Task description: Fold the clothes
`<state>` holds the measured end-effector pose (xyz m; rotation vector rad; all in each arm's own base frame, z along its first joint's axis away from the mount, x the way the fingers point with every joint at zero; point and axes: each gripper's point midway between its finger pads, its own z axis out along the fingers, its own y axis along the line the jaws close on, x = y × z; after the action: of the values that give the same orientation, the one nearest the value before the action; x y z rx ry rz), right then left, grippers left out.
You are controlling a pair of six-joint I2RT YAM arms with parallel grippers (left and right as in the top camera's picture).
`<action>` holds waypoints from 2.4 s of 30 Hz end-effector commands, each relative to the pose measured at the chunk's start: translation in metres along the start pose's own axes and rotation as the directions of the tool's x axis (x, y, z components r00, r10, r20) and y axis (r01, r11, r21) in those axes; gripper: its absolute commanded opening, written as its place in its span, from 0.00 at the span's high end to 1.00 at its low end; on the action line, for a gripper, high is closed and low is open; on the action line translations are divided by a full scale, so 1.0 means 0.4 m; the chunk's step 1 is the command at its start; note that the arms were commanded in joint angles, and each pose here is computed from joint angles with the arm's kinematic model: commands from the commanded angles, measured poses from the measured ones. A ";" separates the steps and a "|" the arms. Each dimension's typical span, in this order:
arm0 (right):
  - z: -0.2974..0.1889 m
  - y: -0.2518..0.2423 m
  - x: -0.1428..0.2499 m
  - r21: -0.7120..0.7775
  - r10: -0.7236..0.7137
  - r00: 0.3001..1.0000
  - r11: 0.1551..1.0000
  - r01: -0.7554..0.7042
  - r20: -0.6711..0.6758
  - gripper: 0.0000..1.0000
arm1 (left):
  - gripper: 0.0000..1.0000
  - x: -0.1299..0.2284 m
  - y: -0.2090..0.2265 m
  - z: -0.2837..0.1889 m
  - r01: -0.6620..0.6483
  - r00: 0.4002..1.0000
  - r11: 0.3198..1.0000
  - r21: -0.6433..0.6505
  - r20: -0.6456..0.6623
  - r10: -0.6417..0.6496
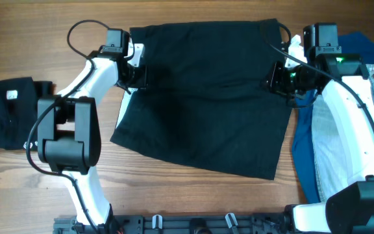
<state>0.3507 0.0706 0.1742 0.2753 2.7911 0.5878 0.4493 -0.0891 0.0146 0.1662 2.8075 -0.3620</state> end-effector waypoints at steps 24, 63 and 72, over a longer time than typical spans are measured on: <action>0.008 -0.018 0.001 0.034 0.008 1.000 0.999 -0.008 0.002 0.72 | 0.89 -0.060 -0.014 0.025 0.111 0.992 0.973 0.203 0.036 -0.121; 0.008 -0.028 0.002 0.057 0.007 1.000 0.998 -0.007 0.002 0.72 | 0.96 -0.157 0.137 -0.096 0.166 0.974 0.986 -0.026 0.158 -0.160; 0.010 -0.042 0.003 0.086 0.009 1.000 0.996 -0.010 0.005 0.60 | 0.96 -0.139 0.282 -0.125 0.275 0.954 0.919 -0.282 0.199 -0.224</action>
<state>0.3519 0.0624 0.1715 0.2915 2.7945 0.5175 0.5018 -0.0139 0.0433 -0.1466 2.7090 -0.2766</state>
